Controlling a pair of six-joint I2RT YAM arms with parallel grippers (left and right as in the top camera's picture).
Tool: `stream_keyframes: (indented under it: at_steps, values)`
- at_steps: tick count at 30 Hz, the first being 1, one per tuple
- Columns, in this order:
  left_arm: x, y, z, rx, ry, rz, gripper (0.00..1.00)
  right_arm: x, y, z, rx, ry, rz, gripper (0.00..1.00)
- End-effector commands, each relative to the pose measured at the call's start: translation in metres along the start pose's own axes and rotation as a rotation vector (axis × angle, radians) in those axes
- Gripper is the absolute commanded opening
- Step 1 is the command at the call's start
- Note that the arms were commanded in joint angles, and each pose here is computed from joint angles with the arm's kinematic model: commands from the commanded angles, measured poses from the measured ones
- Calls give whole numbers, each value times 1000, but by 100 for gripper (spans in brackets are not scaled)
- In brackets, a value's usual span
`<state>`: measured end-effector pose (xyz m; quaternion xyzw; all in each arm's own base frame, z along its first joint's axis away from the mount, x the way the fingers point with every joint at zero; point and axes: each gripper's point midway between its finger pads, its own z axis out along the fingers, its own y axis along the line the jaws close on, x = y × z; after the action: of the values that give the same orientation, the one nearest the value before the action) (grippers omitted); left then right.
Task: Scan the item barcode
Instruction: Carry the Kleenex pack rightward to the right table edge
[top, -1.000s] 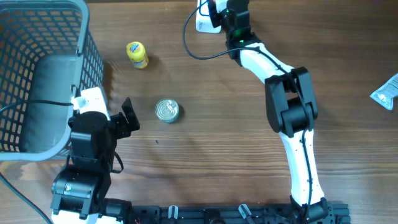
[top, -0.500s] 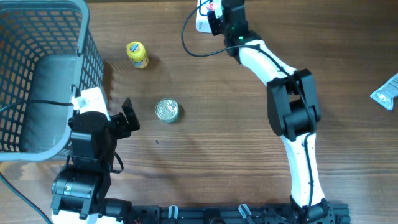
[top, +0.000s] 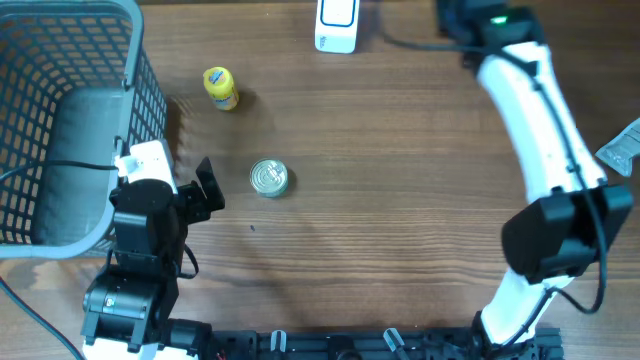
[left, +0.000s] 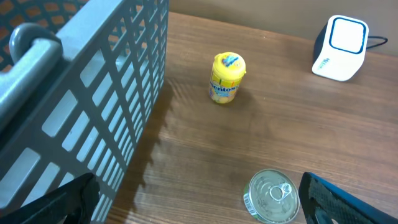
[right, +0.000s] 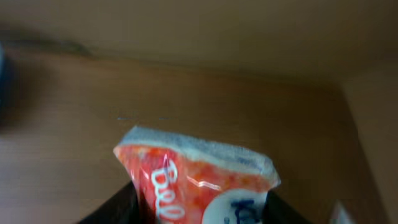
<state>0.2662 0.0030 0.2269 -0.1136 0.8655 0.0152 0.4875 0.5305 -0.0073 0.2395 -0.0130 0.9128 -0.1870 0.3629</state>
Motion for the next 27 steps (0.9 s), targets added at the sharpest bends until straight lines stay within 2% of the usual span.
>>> stream_keyframes:
  at_steps: [1,4,6,11,15,18,27]
  values:
    - [0,0,0,-1,-2,-20,100,58,-78,26,86,200,219,4]
    - [0,0,0,0,-2,-38,100,114,-129,30,78,374,380,4]
    - [0,0,0,0,-2,-38,100,150,-180,28,166,452,514,5]
    - [1,1,0,-1,2,-37,100,204,-258,35,253,500,719,5]
    - [1,1,0,-1,1,-42,100,224,-292,50,210,459,815,5]
    - [1,0,0,-1,2,-66,100,221,-285,79,84,413,724,4]
    - [1,0,0,-1,2,-67,100,264,-258,162,8,474,707,5]
